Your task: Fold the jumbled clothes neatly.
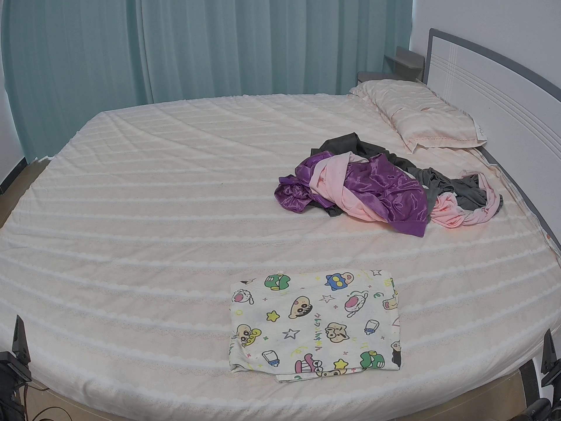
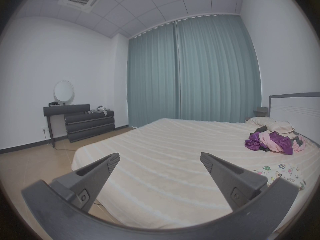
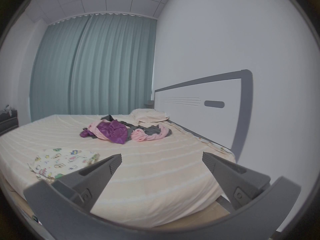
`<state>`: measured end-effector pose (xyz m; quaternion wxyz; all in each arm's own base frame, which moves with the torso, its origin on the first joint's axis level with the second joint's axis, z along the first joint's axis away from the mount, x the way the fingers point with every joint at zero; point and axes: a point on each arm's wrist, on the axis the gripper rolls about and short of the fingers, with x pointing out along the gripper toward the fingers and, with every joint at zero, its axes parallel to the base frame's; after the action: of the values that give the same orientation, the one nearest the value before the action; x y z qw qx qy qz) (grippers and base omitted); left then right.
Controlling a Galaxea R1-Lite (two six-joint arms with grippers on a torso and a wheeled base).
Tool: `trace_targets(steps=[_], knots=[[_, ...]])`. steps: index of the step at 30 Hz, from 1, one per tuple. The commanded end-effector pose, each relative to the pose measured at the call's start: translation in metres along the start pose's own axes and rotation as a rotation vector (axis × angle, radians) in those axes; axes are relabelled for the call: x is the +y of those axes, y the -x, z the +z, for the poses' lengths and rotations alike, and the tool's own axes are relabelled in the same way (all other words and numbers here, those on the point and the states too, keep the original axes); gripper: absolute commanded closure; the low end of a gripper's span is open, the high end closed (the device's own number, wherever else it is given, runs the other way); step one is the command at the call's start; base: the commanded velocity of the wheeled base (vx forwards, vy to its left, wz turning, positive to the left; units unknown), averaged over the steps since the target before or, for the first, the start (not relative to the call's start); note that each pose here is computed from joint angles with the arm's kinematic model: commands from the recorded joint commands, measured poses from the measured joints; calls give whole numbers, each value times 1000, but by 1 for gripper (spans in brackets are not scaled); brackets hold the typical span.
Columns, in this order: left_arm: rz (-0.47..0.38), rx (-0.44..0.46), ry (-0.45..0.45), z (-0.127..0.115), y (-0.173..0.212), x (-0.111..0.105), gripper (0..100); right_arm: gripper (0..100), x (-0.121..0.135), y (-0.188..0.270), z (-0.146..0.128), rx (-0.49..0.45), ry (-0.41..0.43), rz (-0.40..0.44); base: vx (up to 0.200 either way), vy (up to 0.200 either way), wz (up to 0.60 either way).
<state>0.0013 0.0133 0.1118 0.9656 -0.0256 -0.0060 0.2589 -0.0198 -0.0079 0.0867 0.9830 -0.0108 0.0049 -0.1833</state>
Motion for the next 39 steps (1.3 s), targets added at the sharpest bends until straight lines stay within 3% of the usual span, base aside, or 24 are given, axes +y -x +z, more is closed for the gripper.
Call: trace_targets(steps=[1, 5, 8, 11, 16, 18, 21, 23, 26, 28, 29, 31, 34, 39], knots=[[71, -127, -7, -11, 20, 9, 0, 0, -2, 3, -4, 21, 49, -86, 0, 0, 0], [57, -121, -11, -13, 21, 9, 0, 0, -4, 3, -3, 17, 44, -134, 0, 0, 0], [24, -60, -43, -20, 20, 9, 0, 0, -2, 6, -5, -30, 36, 30, 0, 0, 0], [-66, -28, -59, -24, 20, 7, 0, 0, 3, 5, -4, -67, -13, 203, 0, 0, 0], [-200, -1, -73, -27, 21, 4, 0, 0, 3, 5, -4, -75, -13, 218, 0, 0, 0], [-309, 3, -74, -27, 21, 2, 0, 0, 3, 5, -5, -65, 1, 193, 0, 0, 0], [-542, 16, -73, -29, 25, -1, 0, 0, 3, 5, -4, -76, 21, 189, 0, 0, 0], [-630, -32, -79, -31, 29, 0, 0, 0, 3, 5, -4, -89, 70, 216, 0, 0, 0], [-633, -40, -81, -31, 29, 0, 0, 0, 5, 5, -4, -91, 79, 294, 0, 0, 0], [-636, -41, -79, -31, 29, 0, 0, 0, 6, 6, -5, -81, 16, 348, 0, 0, 0], [-627, -41, -78, -31, 29, 0, 0, 0, 6, 5, -10, -7, -56, 360, 0, 0, 0], [-578, -29, -104, -34, 28, 1, 0, 0, 6, 7, -12, 51, -37, 361, 0, 0, 0], [-478, -1, -79, -36, 27, 3, 0, 0, 6, 7, -11, 20, 22, 357, 0, 0, 0], [-469, 7, -46, -36, 27, 3, 0, 0, 6, 6, -11, 13, -38, 363, 0, 0, 0]])
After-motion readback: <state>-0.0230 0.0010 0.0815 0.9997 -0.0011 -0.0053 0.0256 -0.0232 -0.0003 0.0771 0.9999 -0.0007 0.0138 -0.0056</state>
